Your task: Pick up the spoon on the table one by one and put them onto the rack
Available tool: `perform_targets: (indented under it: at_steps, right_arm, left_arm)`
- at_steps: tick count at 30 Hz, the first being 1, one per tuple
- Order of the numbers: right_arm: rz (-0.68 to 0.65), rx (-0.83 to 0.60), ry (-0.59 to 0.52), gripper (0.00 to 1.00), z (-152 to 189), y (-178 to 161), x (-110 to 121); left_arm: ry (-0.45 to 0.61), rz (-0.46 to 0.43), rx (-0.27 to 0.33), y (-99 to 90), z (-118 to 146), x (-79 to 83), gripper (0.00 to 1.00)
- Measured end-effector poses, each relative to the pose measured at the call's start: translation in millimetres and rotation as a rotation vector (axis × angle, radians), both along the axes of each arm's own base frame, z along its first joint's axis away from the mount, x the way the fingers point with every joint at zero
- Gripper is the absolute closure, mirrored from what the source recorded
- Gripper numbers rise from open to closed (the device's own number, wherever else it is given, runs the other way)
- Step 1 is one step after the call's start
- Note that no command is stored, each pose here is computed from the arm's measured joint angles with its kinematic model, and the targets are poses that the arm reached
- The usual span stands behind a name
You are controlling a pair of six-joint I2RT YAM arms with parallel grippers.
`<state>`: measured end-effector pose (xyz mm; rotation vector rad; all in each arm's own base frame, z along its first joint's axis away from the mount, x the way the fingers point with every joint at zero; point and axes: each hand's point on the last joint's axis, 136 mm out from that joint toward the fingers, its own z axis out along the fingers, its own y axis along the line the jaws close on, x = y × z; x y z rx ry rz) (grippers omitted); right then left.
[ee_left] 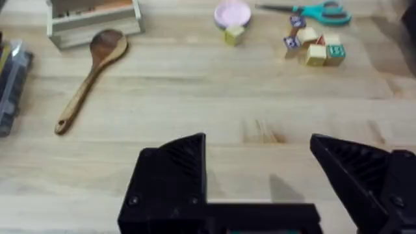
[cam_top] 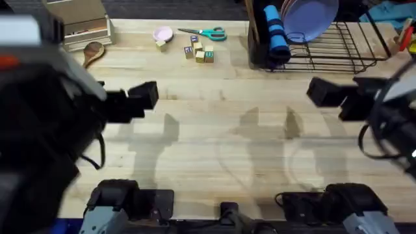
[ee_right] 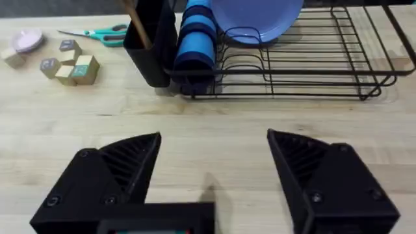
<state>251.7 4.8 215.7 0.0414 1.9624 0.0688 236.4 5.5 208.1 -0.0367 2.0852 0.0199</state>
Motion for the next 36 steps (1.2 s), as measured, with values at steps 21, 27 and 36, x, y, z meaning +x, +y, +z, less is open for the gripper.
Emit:
perform_targets:
  at_steps: [21,27,36]
  right_arm:
    - [-0.007,0.013,0.455,0.009,53,0,75]
    - [0.007,0.023,0.464,0.009,50,3,83]
    - [0.012,0.026,0.388,0.009,63,4,96]
  left_arm:
    - [0.543,-0.099,-0.061,-18.6,18,76.0,0.008]
    - [0.585,-0.102,-0.063,-18.9,7,81.7,0.008]
    - [0.565,-0.071,-0.042,-9.5,8,87.8,0.010]
